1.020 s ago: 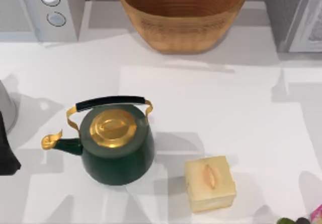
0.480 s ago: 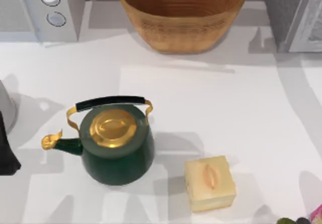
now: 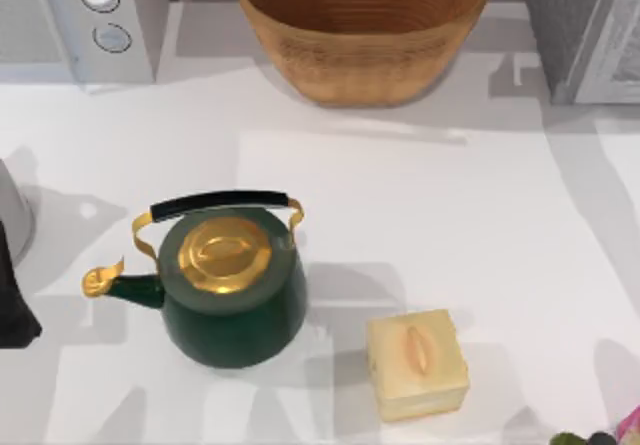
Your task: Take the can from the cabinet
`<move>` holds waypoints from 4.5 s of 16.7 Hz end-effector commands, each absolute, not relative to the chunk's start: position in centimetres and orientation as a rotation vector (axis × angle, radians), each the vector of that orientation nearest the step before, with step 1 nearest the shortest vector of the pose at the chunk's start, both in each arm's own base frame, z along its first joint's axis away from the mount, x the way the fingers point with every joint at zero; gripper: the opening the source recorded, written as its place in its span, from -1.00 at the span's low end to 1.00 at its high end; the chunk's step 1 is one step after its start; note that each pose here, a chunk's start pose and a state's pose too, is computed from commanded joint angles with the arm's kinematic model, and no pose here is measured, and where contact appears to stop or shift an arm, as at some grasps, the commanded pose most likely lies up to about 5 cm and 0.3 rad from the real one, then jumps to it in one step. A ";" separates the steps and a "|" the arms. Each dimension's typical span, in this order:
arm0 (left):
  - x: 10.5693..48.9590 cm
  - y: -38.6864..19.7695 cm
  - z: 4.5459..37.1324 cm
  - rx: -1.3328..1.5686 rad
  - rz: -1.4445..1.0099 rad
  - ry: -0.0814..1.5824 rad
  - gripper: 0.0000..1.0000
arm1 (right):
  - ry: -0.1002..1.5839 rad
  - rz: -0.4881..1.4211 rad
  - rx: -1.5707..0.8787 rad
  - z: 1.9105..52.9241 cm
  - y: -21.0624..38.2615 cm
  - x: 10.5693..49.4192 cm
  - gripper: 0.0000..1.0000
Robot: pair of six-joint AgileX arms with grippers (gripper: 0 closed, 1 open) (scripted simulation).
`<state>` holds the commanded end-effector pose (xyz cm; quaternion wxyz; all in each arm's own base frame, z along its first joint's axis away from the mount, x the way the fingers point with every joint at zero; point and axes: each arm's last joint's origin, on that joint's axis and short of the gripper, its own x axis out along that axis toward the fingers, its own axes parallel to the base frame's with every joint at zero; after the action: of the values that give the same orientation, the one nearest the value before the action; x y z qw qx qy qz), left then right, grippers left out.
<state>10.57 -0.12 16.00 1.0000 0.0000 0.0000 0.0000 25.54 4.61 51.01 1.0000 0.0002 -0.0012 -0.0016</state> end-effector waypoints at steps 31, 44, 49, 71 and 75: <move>10.6 -0.1 16.0 0.000 0.000 0.000 1.00 | -0.011 -0.013 -0.002 48.3 11.2 40.7 1.00; 10.6 -0.1 16.0 0.000 0.000 0.000 1.00 | -0.011 -0.013 -0.002 48.3 11.2 40.7 -0.81; 10.6 -0.1 16.0 0.000 0.000 0.000 1.00 | -0.011 -0.013 -0.002 48.3 11.2 40.7 -1.00; 10.6 -0.1 16.0 0.000 0.000 0.000 1.00 | -0.012 -0.011 0.000 54.4 11.4 22.6 -1.00; 10.6 -0.1 16.0 0.000 0.000 0.000 1.00 | -0.020 -0.011 0.005 54.3 10.9 22.4 -1.00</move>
<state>10.57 -0.12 16.00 1.0000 0.0000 0.0000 0.0000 22.35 10.95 54.26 0.9999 0.0026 -0.0098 -0.0057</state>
